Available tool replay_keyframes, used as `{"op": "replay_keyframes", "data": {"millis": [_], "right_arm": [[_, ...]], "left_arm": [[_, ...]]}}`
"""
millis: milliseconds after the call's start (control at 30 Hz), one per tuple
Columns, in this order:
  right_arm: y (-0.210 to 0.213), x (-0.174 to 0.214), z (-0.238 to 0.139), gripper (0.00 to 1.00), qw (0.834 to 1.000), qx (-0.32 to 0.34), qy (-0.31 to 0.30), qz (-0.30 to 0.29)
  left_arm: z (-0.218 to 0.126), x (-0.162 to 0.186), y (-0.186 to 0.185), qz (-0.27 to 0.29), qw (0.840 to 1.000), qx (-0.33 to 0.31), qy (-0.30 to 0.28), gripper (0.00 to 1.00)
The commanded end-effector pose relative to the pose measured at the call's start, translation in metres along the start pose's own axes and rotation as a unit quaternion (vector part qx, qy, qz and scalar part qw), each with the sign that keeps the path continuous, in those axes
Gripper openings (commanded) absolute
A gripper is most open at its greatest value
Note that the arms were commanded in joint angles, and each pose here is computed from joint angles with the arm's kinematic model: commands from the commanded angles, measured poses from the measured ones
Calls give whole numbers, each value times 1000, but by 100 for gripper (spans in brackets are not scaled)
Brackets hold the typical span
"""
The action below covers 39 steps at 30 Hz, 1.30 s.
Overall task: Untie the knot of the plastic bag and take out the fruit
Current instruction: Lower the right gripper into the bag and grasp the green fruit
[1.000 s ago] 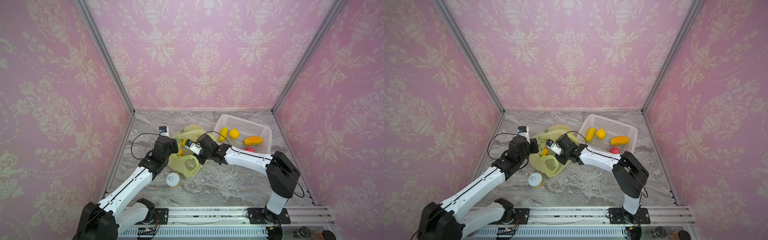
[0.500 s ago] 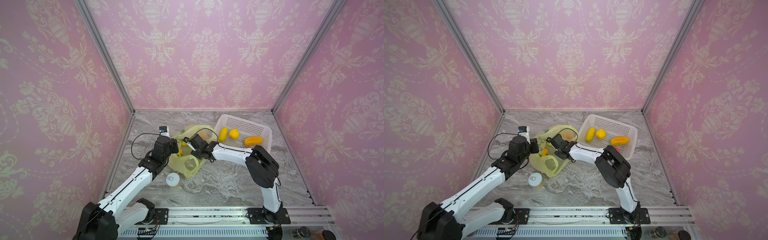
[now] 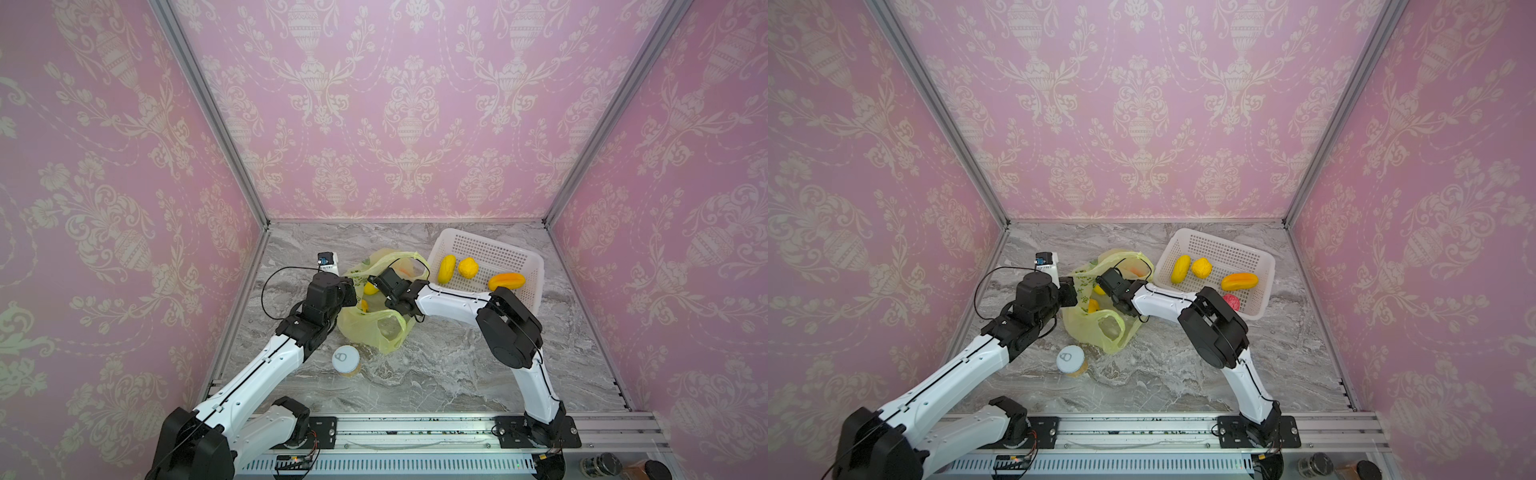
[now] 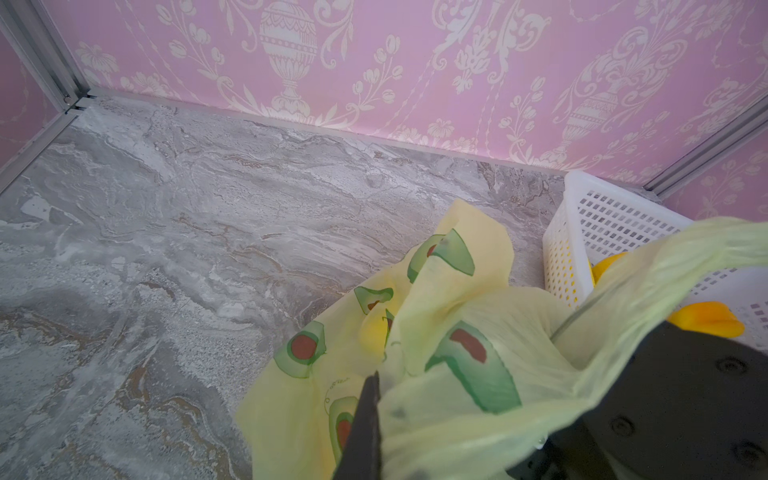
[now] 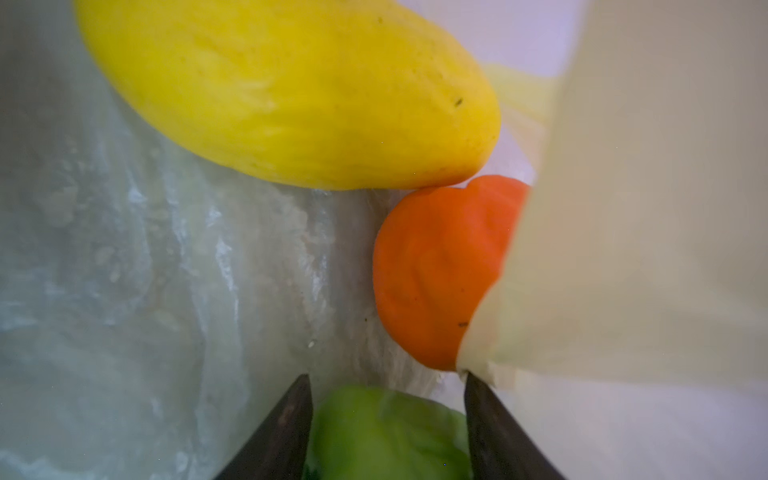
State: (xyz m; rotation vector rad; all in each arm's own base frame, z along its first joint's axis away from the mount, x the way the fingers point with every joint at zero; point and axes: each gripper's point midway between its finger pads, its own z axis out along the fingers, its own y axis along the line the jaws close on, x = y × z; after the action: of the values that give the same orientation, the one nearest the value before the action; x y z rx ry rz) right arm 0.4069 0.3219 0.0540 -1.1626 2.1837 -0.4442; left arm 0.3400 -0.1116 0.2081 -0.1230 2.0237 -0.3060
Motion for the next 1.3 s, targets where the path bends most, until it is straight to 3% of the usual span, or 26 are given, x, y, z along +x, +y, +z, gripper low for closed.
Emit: {"op": "replay_keyframes", "data": {"millis": [0, 100, 167, 333, 467, 600, 900, 1267], "right_arm": [[-3, 11, -10, 46, 1000, -12, 16, 6], [-2, 6, -28, 37, 999, -33, -15, 24], [0, 3, -39, 37, 998, -47, -37, 31], [-3, 9, -51, 58, 997, -49, -42, 31], [-2, 33, -41, 73, 999, -39, 14, 2], [10, 43, -31, 84, 997, -69, 47, -4], [17, 51, -15, 84, 992, -83, 90, -12], [35, 28, -10, 77, 988, -150, 44, 8]], "left_arm": [[-2, 2, 5, 0, 1000, -6, -3, 0], [-1, 3, 7, 1, 1000, -10, -1, 0], [0, 4, 6, 1, 1000, -8, 1, 0], [1, 5, 7, 1, 1000, -12, 2, 0], [2, 5, 7, 3, 1000, -13, 4, 0], [3, 6, 9, 4, 1000, -17, 5, 0], [1, 4, 7, 3, 1000, -13, 1, 0], [0, 3, 8, 4, 1000, -14, 0, 0]]}}
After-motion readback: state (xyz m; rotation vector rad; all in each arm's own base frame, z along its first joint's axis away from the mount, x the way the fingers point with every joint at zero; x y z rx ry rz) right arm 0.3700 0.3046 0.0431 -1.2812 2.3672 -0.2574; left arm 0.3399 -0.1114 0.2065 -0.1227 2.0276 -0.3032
